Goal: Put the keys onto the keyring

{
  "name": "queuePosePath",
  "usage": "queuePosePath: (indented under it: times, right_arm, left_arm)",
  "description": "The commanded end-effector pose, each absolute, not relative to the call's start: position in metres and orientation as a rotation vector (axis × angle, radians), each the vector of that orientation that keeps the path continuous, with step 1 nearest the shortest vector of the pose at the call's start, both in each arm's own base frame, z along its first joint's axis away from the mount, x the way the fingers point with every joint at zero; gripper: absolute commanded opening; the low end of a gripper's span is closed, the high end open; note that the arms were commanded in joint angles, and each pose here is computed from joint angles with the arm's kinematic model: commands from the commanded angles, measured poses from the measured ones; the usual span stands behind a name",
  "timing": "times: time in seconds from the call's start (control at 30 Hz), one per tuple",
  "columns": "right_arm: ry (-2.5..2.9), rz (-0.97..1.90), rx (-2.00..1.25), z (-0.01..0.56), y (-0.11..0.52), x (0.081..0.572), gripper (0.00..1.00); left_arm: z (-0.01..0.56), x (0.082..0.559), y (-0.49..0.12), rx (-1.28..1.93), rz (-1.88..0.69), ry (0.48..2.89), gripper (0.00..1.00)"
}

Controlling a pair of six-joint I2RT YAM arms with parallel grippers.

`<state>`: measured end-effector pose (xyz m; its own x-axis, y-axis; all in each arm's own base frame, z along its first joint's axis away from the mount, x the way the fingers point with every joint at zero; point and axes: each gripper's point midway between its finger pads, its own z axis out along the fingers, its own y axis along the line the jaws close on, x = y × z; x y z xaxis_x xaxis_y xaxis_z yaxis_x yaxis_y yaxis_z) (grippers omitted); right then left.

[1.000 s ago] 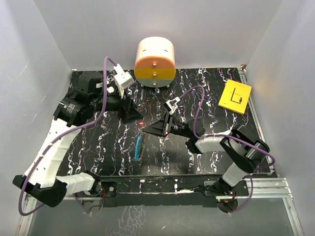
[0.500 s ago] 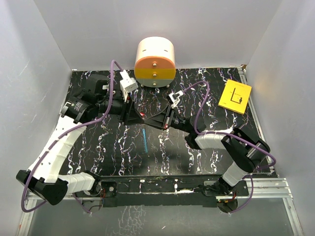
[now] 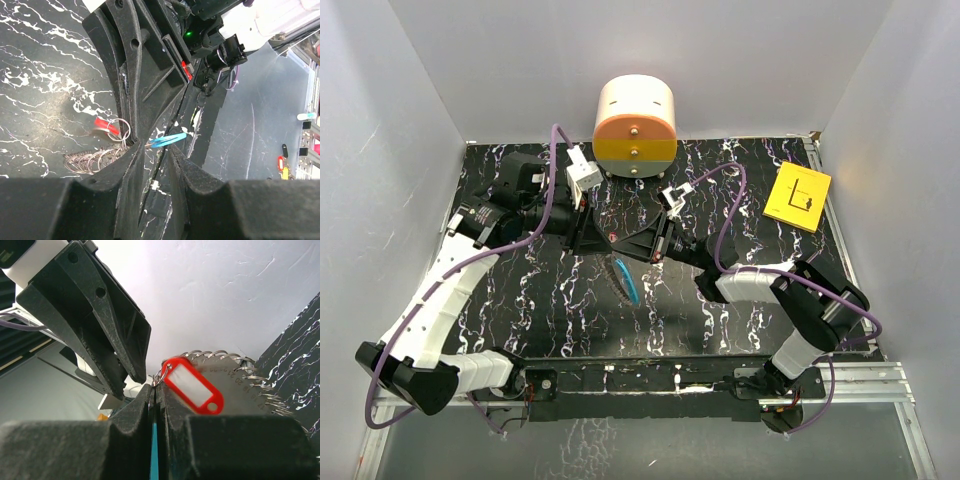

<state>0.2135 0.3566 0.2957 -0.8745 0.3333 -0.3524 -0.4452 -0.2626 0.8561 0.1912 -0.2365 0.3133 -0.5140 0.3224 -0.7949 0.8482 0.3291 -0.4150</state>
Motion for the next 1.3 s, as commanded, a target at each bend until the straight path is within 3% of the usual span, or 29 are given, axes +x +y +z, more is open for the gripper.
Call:
queuePosePath:
  times: [0.0, 0.6, 1.27]
  right_arm:
    - [0.939, 2.167, -0.377, 0.388, 0.318, 0.176, 0.08]
    - [0.923, 2.17, -0.35, 0.388, 0.315, 0.178, 0.08]
    - [0.924, 2.179, -0.357, 0.389, 0.315, 0.178, 0.08]
  left_arm:
    - [0.313, 0.19, -0.233, 1.033, -1.124, 2.001, 0.24]
    - [0.322, 0.198, -0.22, 0.999, -1.006, 1.999, 0.17]
    - [0.316, 0.19, -0.232, 1.056, -1.154, 1.981, 0.16]
